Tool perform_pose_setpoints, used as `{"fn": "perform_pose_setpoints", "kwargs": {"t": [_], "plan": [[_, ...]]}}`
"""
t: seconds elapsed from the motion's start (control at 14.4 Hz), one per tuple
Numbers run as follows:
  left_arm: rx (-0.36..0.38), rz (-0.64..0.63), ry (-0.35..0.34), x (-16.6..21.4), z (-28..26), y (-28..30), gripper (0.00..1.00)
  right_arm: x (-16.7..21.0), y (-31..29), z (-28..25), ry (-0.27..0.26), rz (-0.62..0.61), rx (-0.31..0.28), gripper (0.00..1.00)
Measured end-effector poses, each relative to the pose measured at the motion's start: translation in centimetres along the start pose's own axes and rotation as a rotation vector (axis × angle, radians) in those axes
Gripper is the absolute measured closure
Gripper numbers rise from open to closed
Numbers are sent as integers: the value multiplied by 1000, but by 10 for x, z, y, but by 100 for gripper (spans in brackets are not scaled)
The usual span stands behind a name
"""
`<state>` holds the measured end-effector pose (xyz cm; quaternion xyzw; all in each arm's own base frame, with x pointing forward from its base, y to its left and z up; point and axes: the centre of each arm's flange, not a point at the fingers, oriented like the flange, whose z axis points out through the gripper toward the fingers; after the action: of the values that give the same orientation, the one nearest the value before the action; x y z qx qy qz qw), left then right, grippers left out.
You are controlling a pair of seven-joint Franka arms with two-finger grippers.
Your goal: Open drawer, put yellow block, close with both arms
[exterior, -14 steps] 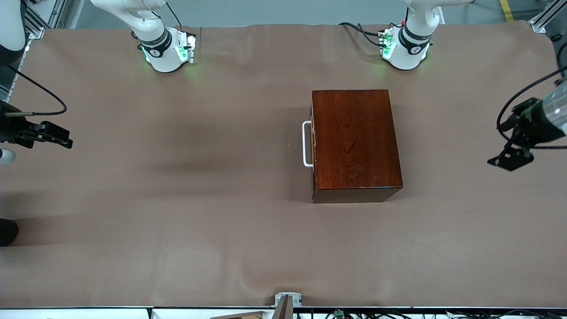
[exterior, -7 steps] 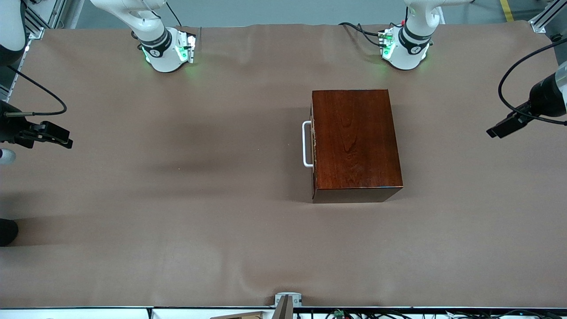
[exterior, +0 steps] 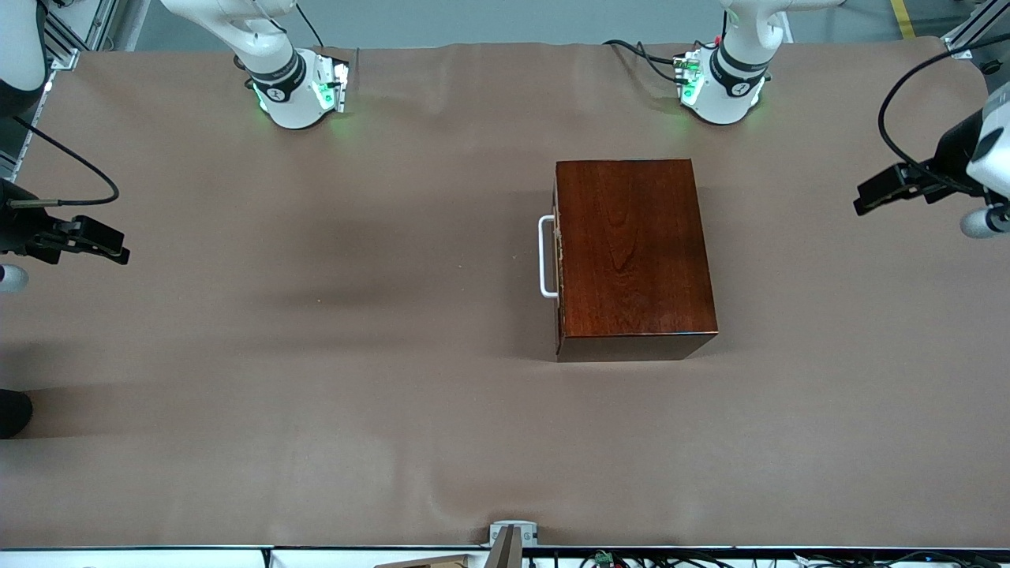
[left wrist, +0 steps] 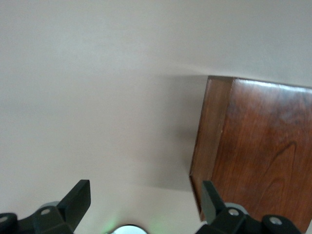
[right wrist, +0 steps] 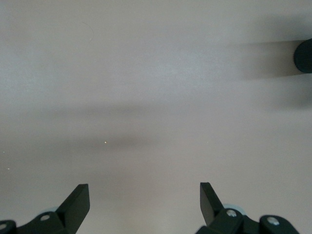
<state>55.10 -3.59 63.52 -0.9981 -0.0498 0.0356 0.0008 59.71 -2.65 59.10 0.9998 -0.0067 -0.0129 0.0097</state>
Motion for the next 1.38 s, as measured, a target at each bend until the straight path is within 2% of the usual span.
{"fn": "perform_pose_setpoints", "kwargs": {"t": [0.48, 0.62, 1.38], "plan": [[7, 180, -5, -8, 3, 15, 0, 0, 0, 0, 0, 0, 0, 0], [32, 235, -4, -7, 4, 11, 0, 0, 0, 0, 0, 0, 0, 0], [44, 230, 2, -9, 1, 8, 0, 0, 0, 0, -1, 0, 0, 0]]}}
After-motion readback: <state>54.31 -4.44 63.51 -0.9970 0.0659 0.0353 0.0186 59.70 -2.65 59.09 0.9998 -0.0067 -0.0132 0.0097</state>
